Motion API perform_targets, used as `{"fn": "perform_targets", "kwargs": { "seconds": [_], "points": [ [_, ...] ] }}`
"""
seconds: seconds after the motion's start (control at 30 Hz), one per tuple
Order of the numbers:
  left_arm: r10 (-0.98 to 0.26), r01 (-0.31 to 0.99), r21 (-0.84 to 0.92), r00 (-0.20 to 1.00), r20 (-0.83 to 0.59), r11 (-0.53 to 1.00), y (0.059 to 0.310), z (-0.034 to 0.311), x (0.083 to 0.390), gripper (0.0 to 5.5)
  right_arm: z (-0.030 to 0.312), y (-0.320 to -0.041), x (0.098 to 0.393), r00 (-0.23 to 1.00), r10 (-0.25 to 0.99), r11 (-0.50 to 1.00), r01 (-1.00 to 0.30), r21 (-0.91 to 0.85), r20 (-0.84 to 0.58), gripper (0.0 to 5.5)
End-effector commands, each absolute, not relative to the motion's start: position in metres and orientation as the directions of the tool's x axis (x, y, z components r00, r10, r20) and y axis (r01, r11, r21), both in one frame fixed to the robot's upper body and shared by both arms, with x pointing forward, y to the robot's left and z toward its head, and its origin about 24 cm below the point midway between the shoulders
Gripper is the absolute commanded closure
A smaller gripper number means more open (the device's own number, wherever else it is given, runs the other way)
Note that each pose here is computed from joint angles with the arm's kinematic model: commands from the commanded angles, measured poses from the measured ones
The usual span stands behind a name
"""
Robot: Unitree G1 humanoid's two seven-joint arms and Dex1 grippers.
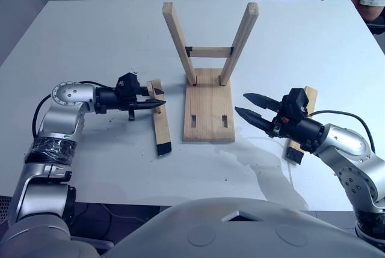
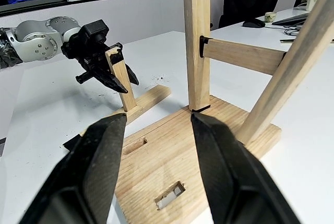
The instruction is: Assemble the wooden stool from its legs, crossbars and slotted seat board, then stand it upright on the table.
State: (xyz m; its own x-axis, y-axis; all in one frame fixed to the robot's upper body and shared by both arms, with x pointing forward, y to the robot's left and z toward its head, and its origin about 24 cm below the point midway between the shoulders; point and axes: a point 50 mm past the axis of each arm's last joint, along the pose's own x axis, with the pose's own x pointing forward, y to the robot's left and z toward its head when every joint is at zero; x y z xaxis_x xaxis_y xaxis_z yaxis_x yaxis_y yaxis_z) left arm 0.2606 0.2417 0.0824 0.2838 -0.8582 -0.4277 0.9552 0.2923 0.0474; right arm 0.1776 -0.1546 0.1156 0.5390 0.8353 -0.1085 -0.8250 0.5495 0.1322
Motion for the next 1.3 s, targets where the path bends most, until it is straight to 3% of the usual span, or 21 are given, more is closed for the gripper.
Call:
{"fn": "perform_targets", "kwargs": {
  "seconds": [0.03, 0.2, 0.3, 0.53, 0.83, 0.97, 1.2, 1.3],
  "points": [
    [-0.756, 0.903, -0.138, 0.248, -0.606, 0.406, 0.251, 0.019, 0.233, 3.56, 0.118, -0.157, 0.181, 0.541, 0.834, 0.551, -0.827, 0.112, -0.112, 3.23],
    [-0.730, 0.890, -0.071, 0.320, -0.604, 0.450, 0.245, -0.002, 0.230, 2.87, 0.115, -0.156, 0.180, 0.538, 0.834, 0.550, -0.827, 0.118, -0.120, 3.23],
    [-0.752, 0.874, -0.035, 0.397, -0.526, 0.485, 0.242, 0.008, 0.236, 2.44, 0.115, -0.156, 0.180, 0.533, 0.837, 0.545, -0.830, 0.116, -0.124, 3.23],
    [-0.820, 0.868, -0.007, 0.467, -0.332, 0.497, 0.252, 0.072, 0.244, 2.32, 0.117, -0.160, 0.179, 0.535, 0.834, 0.548, -0.831, 0.095, -0.133, 3.23],
    [-0.896, 0.896, 0.052, 0.443, -0.044, 0.441, 0.230, 0.170, 0.252, 2.32, 0.123, -0.159, 0.180, 0.540, 0.833, 0.549, -0.833, 0.062, -0.117, 3.23],
    [-0.915, 0.915, 0.036, 0.399, 0.058, 0.401, 0.216, 0.197, 0.253, 2.32, 0.125, -0.158, 0.182, 0.539, 0.835, 0.547, -0.835, 0.059, -0.106, 3.23],
    [-0.922, 0.923, 0.020, 0.382, 0.058, 0.383, 0.205, 0.197, 0.256, 2.32, 0.129, -0.156, 0.181, 0.534, 0.842, 0.539, -0.840, 0.066, -0.079, 3.23],
    [-0.913, 0.911, -0.069, 0.409, 0.006, 0.408, 0.204, 0.167, 0.260, 2.32, 0.132, -0.156, 0.181, 0.537, 0.843, 0.538, -0.836, 0.103, -0.046, 3.23]
  ]
}}
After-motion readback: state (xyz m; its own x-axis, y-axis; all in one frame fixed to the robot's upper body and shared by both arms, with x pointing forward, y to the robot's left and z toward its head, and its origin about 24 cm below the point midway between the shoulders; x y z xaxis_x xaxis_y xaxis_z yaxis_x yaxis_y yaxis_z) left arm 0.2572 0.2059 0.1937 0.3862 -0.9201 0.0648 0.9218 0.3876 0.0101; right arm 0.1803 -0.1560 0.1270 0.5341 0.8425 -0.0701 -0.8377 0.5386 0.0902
